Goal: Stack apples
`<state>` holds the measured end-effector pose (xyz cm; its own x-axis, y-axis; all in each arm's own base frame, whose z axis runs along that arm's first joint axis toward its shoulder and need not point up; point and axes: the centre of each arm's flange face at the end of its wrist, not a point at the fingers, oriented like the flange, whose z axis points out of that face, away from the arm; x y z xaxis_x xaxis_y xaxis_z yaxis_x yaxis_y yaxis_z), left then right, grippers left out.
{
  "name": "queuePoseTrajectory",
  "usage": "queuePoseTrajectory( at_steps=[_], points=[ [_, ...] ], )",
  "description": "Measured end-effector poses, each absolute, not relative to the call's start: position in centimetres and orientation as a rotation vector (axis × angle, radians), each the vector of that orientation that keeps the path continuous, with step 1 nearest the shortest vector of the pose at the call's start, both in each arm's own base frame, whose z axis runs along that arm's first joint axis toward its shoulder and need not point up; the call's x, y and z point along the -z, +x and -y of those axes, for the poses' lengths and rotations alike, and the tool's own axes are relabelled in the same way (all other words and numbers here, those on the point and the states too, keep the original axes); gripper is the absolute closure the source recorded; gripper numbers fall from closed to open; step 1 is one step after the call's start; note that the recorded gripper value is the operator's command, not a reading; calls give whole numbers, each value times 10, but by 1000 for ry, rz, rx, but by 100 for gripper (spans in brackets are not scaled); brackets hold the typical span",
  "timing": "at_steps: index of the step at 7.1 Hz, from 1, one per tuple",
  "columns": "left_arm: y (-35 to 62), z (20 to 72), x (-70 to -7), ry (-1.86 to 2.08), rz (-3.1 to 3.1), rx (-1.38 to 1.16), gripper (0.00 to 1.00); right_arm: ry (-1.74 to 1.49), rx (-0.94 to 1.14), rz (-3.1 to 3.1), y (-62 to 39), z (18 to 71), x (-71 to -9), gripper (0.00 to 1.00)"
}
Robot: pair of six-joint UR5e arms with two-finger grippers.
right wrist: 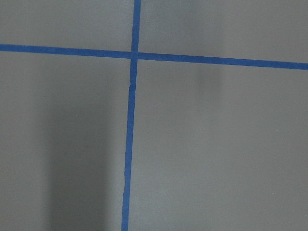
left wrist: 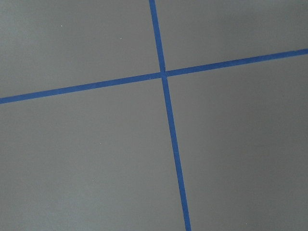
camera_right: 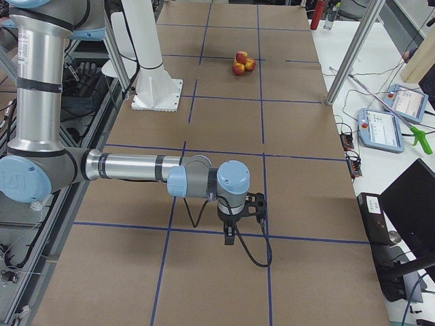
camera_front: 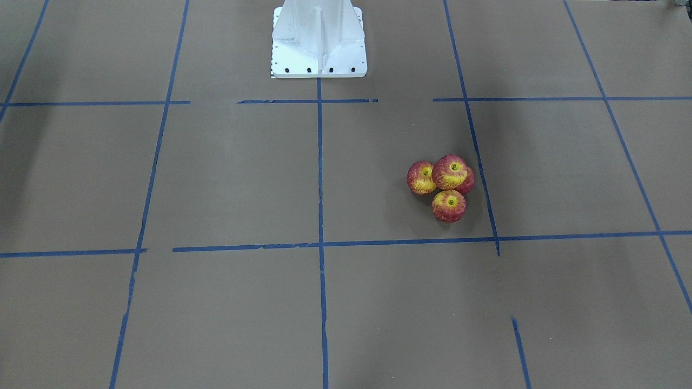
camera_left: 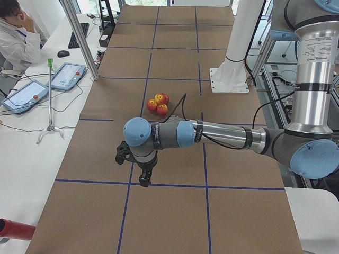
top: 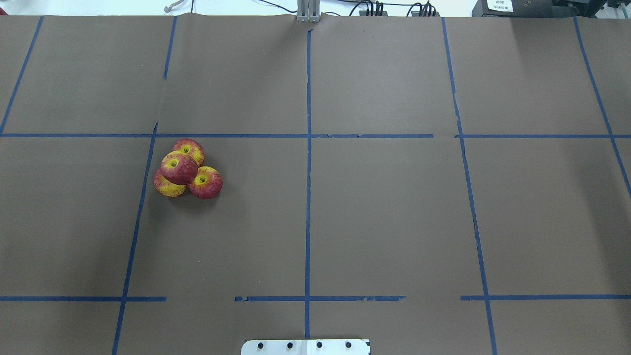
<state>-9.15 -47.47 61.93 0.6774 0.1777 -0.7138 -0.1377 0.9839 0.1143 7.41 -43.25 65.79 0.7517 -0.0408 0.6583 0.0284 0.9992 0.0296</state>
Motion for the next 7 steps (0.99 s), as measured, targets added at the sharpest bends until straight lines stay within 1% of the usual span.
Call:
queuePoseTrajectory(
  at_steps=[7],
  points=[
    [-83, 480, -626, 69, -802, -208, 0, 18, 38, 719, 74, 432, -658, 0]
  ],
)
